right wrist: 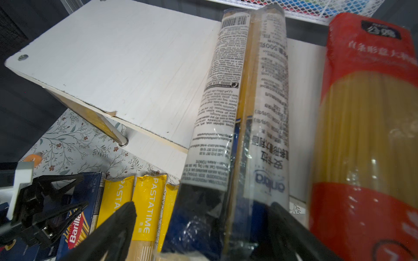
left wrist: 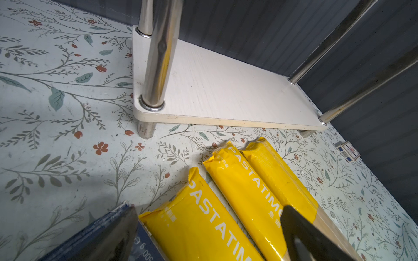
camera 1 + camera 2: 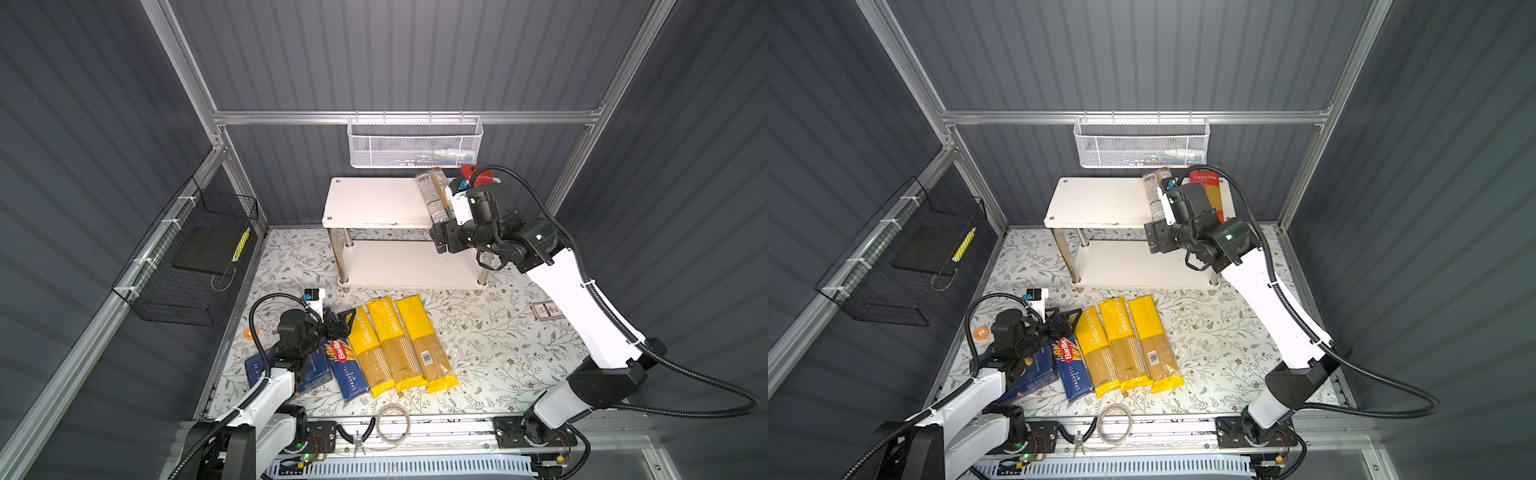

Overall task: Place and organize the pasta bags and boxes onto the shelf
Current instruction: 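Open the right gripper and draw it back from the shelf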

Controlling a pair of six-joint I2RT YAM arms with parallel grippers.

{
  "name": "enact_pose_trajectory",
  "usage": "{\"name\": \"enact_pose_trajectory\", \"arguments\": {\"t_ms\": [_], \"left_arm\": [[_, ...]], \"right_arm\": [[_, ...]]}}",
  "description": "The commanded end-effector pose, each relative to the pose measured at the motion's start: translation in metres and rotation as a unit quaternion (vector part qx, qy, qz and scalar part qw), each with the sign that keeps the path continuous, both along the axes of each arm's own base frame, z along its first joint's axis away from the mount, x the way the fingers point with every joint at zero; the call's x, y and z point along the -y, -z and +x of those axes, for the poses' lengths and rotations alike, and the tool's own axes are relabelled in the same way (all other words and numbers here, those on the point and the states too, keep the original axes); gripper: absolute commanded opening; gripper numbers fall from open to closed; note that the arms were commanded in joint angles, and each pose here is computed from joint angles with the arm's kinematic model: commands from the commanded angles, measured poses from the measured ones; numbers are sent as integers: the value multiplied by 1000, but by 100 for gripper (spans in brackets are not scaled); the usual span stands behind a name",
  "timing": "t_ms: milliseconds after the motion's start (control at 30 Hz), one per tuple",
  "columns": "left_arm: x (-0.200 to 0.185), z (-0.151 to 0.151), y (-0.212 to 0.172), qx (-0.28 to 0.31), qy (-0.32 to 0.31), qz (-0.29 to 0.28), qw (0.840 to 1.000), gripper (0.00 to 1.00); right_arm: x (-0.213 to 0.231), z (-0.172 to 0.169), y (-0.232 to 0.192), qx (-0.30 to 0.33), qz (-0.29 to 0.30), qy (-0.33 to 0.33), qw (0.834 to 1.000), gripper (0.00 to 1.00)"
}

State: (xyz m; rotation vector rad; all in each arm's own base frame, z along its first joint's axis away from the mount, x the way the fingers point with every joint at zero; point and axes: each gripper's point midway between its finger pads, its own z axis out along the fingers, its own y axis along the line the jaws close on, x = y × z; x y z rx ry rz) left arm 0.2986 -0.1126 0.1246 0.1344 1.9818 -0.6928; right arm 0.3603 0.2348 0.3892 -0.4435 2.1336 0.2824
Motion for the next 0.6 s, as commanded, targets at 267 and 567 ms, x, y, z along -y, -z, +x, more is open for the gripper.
{"name": "enact_pose_trajectory", "arguments": {"t_ms": [267, 567], "left_arm": [[4, 5, -13, 18, 9, -2, 1000, 100], [4, 5, -13, 18, 8, -1, 1000, 100]], "right_arm": [[-28, -30, -9, -24, 56, -73, 995, 91], [-54, -51, -40, 27, 63, -130, 989, 91]]}}
